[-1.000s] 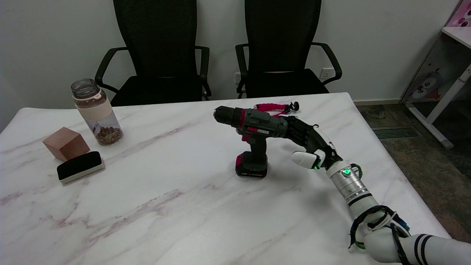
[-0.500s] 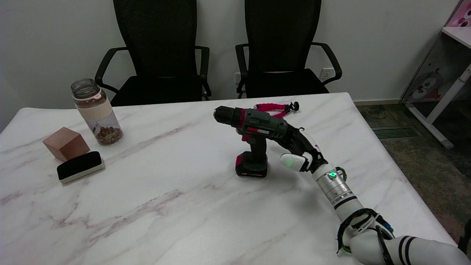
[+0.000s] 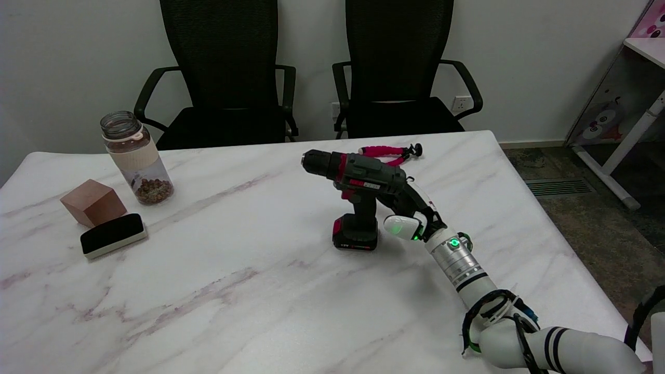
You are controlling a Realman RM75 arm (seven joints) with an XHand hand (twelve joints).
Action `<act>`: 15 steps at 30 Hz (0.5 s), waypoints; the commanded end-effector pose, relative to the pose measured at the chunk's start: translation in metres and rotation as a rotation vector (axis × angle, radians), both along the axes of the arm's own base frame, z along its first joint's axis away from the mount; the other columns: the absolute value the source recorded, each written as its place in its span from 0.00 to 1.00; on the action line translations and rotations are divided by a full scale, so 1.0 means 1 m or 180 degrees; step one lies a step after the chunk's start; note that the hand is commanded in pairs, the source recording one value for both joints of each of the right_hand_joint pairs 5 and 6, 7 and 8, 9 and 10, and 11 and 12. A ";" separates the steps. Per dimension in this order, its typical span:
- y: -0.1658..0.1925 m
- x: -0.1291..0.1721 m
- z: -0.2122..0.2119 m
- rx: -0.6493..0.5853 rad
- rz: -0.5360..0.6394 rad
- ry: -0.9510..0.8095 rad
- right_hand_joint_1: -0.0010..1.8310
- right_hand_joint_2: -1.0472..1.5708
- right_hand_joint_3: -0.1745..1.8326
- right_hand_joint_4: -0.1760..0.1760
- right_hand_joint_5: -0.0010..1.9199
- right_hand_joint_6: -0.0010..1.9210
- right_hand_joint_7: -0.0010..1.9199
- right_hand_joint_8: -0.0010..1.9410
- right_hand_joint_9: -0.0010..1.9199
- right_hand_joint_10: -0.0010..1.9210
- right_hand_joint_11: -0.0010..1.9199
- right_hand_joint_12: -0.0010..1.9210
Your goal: Pick up the power screwdriver.
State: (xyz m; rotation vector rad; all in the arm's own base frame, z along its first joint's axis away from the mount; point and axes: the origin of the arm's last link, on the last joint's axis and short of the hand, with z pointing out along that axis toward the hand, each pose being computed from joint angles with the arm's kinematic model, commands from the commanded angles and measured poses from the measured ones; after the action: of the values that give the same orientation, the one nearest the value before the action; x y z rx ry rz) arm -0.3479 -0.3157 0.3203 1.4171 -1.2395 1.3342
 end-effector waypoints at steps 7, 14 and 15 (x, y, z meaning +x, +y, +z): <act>-0.017 0.005 -0.022 0.0348 0.0020 -0.0064 0.51 0.22 0.58 1.00 0.19 0.19 0.19 0.19 0.12 0.12 0.12 0.12; -0.017 0.004 -0.025 0.0412 -0.0002 -0.0070 0.51 0.22 0.57 1.00 0.19 0.19 0.19 0.19 0.12 0.12 0.13 0.13; -0.017 0.004 -0.025 0.0412 -0.0002 -0.0070 0.51 0.22 0.57 1.00 0.19 0.19 0.19 0.18 0.12 0.12 0.12 0.12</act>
State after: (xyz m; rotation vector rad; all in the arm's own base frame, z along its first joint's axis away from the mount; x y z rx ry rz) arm -0.3445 -0.3270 0.3054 1.4626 -1.2996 1.3192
